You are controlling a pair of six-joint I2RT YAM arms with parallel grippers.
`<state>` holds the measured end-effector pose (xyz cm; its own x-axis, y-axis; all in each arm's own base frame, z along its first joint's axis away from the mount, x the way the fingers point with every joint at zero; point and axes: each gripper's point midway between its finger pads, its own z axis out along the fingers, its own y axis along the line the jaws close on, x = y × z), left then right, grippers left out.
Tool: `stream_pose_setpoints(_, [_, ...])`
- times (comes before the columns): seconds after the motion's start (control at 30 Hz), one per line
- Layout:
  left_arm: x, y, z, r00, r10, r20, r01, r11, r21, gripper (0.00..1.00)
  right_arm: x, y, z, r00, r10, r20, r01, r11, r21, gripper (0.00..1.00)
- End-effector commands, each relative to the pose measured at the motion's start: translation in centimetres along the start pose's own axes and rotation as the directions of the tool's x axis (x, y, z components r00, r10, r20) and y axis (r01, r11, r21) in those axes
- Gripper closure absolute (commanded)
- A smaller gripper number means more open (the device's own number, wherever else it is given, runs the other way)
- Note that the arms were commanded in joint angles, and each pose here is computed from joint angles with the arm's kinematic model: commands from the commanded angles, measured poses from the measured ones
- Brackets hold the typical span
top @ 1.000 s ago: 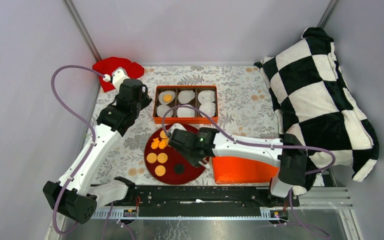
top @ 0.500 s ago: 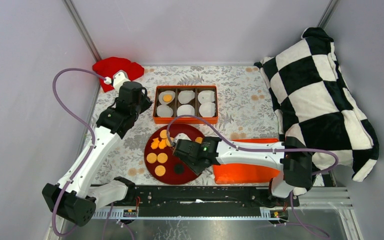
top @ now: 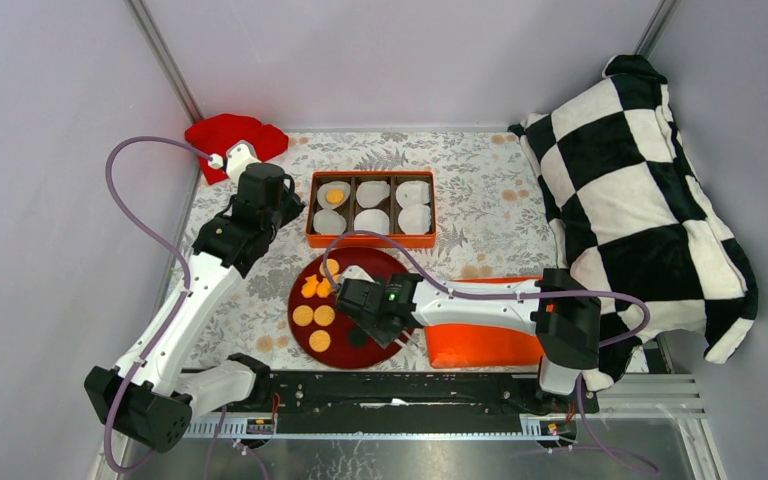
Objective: Pack the cookies
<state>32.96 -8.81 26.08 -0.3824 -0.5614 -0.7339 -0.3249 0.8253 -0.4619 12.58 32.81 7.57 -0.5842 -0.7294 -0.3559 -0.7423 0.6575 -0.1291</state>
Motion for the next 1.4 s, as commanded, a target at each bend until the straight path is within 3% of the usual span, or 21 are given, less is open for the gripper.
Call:
stream_pose_setpoints(0.0, [0.2, 0.4, 0.3, 1.000, 0.012, 0.000, -0.012, 1.000, -0.012, 0.76, -2.5, -0.1, 0.1, 0.998, 0.027, 0.061, -0.025, 0.999, -0.037, 0.55])
stream_pose_setpoints(0.1, [0.5, 0.3, 0.5, 1.000, 0.013, -0.010, -0.013, 1.000, -0.010, 0.76, -2.6, -0.6, 0.0, 0.997, 0.039, 0.071, -0.036, 0.999, -0.037, 0.66])
stream_pose_setpoints(0.2, [0.7, 0.3, 0.6, 1.000, 0.008, -0.016, -0.008, 1.000, -0.006, 0.76, -3.2, -1.2, -0.8, 0.995, 0.039, 0.096, -0.038, 0.999, -0.018, 0.82])
stream_pose_setpoints(0.33, [0.3, 0.0, 0.3, 1.000, 0.003, -0.005, -0.003, 1.000, 0.004, 0.76, -4.3, -2.3, -3.1, 0.989, 0.048, 0.141, -0.050, 0.999, 0.011, 0.91])
stream_pose_setpoints(0.6, [-0.8, -0.3, 0.2, 1.000, 0.000, 0.021, 0.000, 1.000, -0.009, 0.76, -7.6, -4.2, -7.2, 0.963, 0.046, 0.265, -0.064, 0.996, 0.059, 0.91])
stream_pose_setpoints(1.07, [-3.2, -0.2, -0.1, 0.995, 0.034, 0.092, -0.029, 0.998, -0.051, 0.76, -14.2, -7.3, -3.1, 0.960, 0.052, 0.276, -0.087, 0.989, 0.116, 0.90])
stream_pose_setpoints(1.2, [-3.0, -0.1, -0.2, 0.996, 0.042, 0.084, -0.038, 0.998, -0.049, 0.76, -13.3, -7.5, -3.8, 0.968, 0.047, 0.246, -0.075, 0.991, 0.108, 0.87])
stream_pose_setpoints(1.37, [-1.7, -0.2, 0.2, 0.998, 0.040, 0.044, -0.039, 0.999, -0.022, 0.76, -8.7, -6.7, -4.8, 0.974, 0.096, 0.205, -0.102, 0.995, 0.020, 0.84])
